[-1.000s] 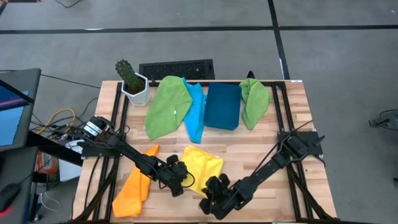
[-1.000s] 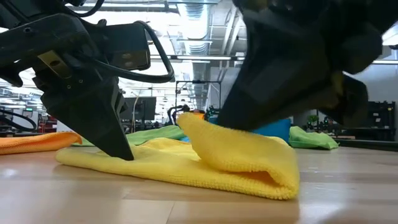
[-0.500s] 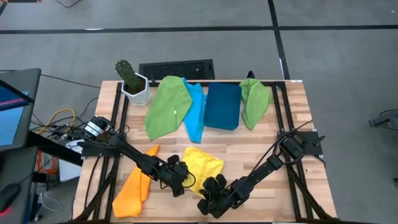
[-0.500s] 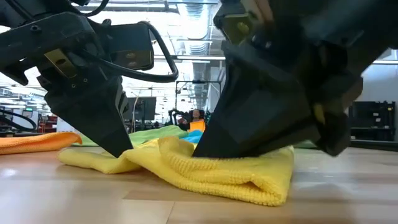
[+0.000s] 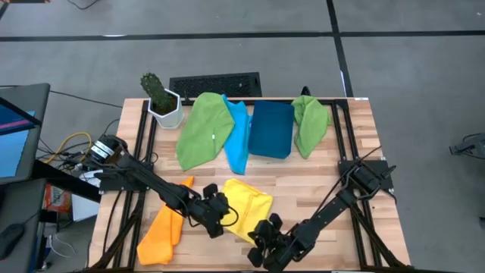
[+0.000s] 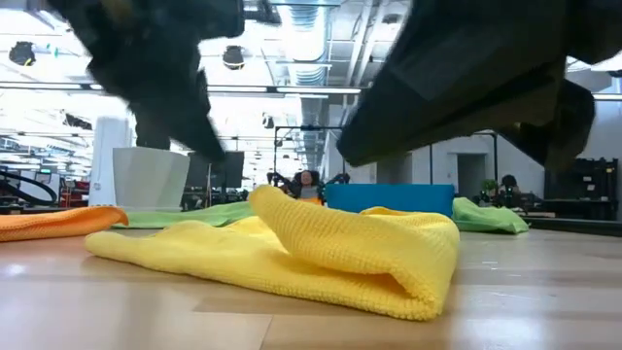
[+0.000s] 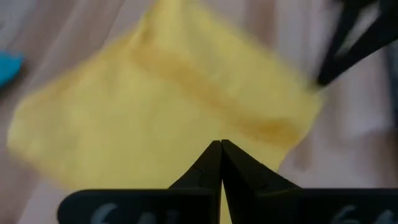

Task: Fold microfiber towels
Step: Fold the yellow towel

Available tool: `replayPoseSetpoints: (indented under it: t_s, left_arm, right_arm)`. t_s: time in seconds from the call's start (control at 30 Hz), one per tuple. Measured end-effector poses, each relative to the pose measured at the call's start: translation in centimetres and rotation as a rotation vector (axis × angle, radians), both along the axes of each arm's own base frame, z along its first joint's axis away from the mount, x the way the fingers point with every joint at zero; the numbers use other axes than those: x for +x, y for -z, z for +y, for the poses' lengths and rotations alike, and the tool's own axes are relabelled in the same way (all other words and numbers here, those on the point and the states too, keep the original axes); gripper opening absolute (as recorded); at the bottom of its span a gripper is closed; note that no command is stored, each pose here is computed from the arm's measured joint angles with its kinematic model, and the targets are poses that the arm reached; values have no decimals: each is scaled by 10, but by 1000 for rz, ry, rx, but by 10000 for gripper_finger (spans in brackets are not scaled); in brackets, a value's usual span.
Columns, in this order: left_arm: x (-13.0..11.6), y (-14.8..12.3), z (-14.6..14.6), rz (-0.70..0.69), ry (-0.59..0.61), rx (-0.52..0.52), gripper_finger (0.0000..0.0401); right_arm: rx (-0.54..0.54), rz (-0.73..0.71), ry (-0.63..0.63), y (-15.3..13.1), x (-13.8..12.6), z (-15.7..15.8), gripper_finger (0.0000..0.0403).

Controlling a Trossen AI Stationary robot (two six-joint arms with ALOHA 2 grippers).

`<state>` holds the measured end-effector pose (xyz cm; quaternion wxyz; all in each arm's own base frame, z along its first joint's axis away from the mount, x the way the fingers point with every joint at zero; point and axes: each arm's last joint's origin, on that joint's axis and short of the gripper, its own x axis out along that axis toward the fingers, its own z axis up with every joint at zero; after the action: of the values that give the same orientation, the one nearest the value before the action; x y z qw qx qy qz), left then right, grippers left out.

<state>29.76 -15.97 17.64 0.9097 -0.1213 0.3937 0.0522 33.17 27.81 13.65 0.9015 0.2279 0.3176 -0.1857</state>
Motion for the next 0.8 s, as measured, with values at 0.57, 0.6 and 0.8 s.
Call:
replayPoseSetpoints:
  t_s: [0.57,0.6,0.8]
  left_arm:
    - [21,28,-41,-232,154,-36,0]
    - [21,28,-40,-232,146,-36,0]
    - [22,27,-40,-242,123,-33,0]
  right_arm:
    - [-87,64,127,7,-25,-1,19]
    - [-93,65,122,8,-23,-3,18]
    - [-110,78,116,15,-15,-9,21]
